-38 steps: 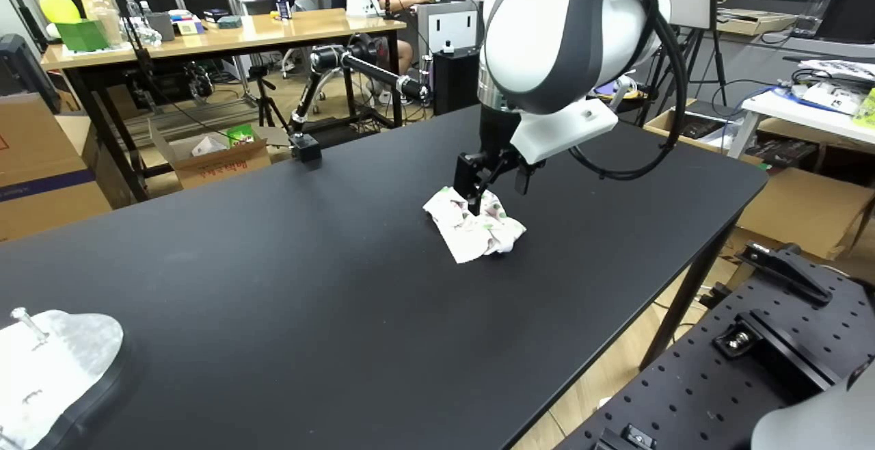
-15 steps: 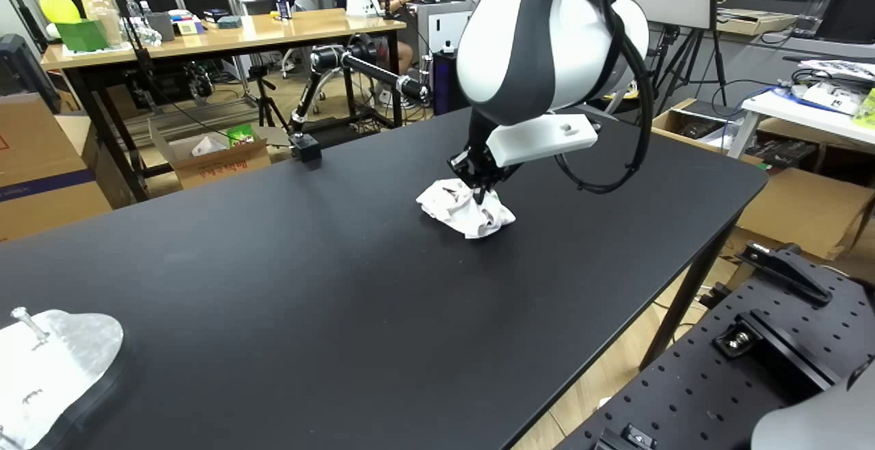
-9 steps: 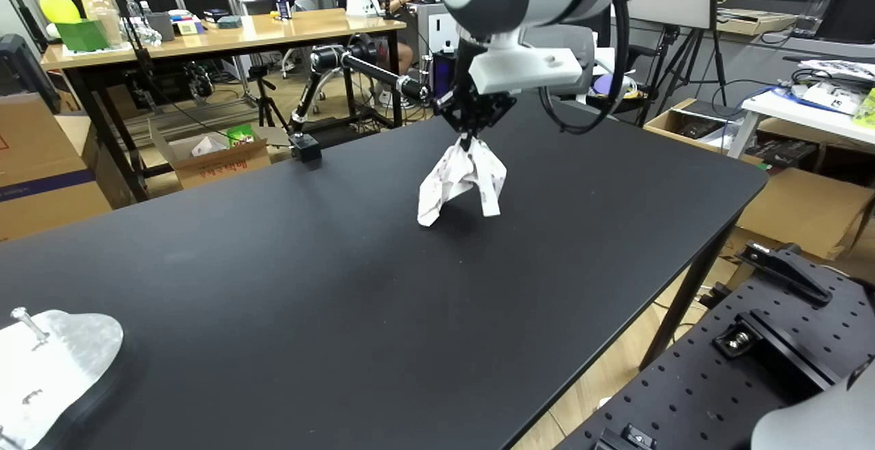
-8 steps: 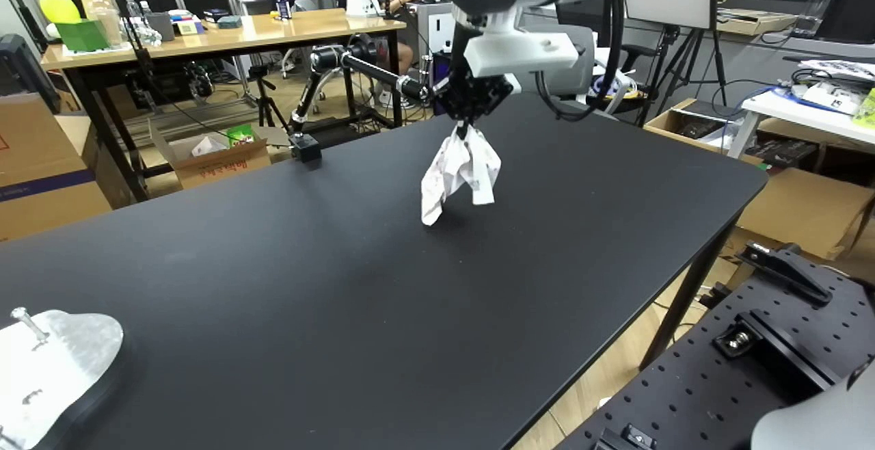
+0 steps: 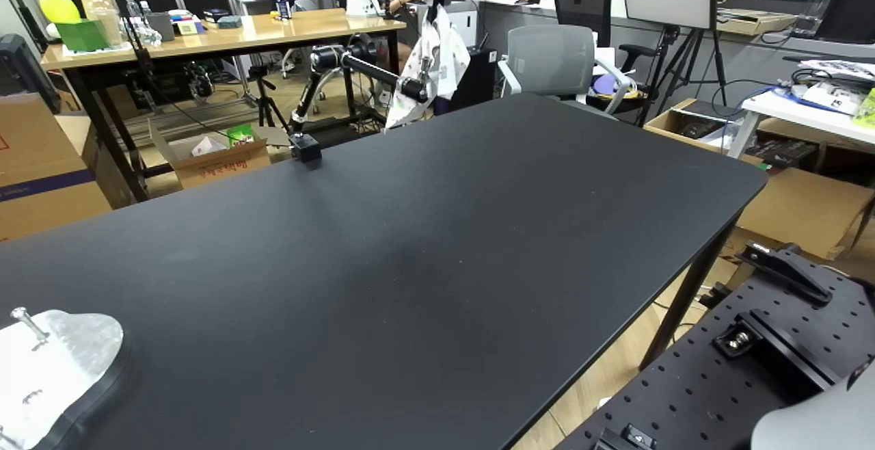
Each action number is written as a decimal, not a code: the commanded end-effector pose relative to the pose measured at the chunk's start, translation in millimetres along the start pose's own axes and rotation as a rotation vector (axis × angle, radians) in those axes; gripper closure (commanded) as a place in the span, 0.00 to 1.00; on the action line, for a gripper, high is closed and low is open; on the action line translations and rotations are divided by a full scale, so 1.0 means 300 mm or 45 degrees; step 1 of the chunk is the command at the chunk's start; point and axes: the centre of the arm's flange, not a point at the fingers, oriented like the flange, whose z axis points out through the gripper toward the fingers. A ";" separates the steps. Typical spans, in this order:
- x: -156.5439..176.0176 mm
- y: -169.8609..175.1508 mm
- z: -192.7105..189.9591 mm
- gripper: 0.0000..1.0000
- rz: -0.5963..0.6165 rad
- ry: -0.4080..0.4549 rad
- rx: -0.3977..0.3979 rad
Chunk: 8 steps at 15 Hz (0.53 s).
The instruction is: Hang the cloth on the stand
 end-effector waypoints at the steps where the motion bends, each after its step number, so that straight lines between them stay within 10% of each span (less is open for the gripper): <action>1: 0.152 -0.064 -0.135 1.00 0.067 -0.014 -0.019; 8: 0.176 -0.142 -0.184 1.00 0.067 -0.169 -0.035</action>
